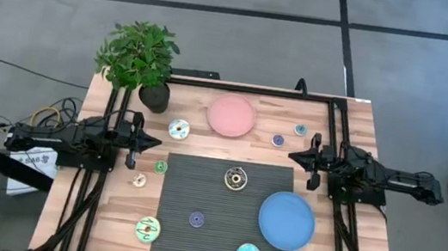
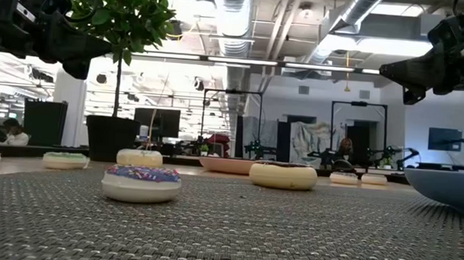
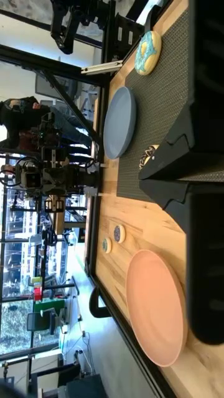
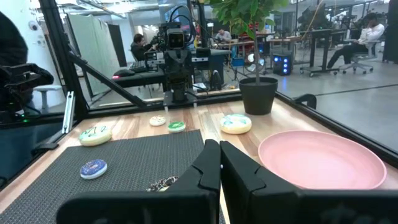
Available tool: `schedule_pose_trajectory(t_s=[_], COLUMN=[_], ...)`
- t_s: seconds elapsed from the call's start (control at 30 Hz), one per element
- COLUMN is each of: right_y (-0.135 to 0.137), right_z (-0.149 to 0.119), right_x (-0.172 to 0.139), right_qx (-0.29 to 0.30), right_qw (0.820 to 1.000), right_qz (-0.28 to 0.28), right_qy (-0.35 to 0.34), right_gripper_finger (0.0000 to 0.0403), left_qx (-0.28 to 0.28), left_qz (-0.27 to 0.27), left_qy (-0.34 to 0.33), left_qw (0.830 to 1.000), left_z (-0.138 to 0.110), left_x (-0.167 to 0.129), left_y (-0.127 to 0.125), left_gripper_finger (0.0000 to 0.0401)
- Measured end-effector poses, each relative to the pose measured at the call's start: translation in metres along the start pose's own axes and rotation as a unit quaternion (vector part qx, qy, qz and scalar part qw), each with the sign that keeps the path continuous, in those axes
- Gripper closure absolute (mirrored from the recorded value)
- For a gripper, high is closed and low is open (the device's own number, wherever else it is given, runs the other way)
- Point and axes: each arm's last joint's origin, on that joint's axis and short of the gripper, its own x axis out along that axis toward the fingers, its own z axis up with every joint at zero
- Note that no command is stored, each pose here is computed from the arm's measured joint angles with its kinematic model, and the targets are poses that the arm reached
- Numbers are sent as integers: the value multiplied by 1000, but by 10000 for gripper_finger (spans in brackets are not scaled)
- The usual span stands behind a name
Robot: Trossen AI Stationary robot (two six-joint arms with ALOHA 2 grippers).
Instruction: Pick & Place donuts
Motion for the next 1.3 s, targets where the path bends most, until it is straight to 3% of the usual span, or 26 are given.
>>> schedule_pose_trajectory(t_s=[0.63, 0.9, 1.07, 1.2, 1.3], right_y=[0, 0, 0, 0, 0], right_z=[0, 0, 0, 0, 0], right_x=[0, 0, 0, 0, 0], right_qx=[0, 0, 0, 0, 0], right_qw=[1000, 1000, 1000, 1000, 1000], right_qz=[0, 0, 0, 0, 0], right_qy=[0, 0, 0, 0, 0], right_gripper_finger=[403, 403, 403, 403, 403], left_qx=[-1, -113, -125, -123, -90], left_qz=[0, -2, -1, -29, -7], left_qy=[0, 0, 0, 15, 21], left_qw=[1000, 994, 992, 992, 996], left_z=[0, 0, 0, 10, 32], left_x=[0, 0, 0, -2, -5], left_y=[0, 0, 0, -3, -6], left_gripper_finger=[401, 401, 401, 401, 401])
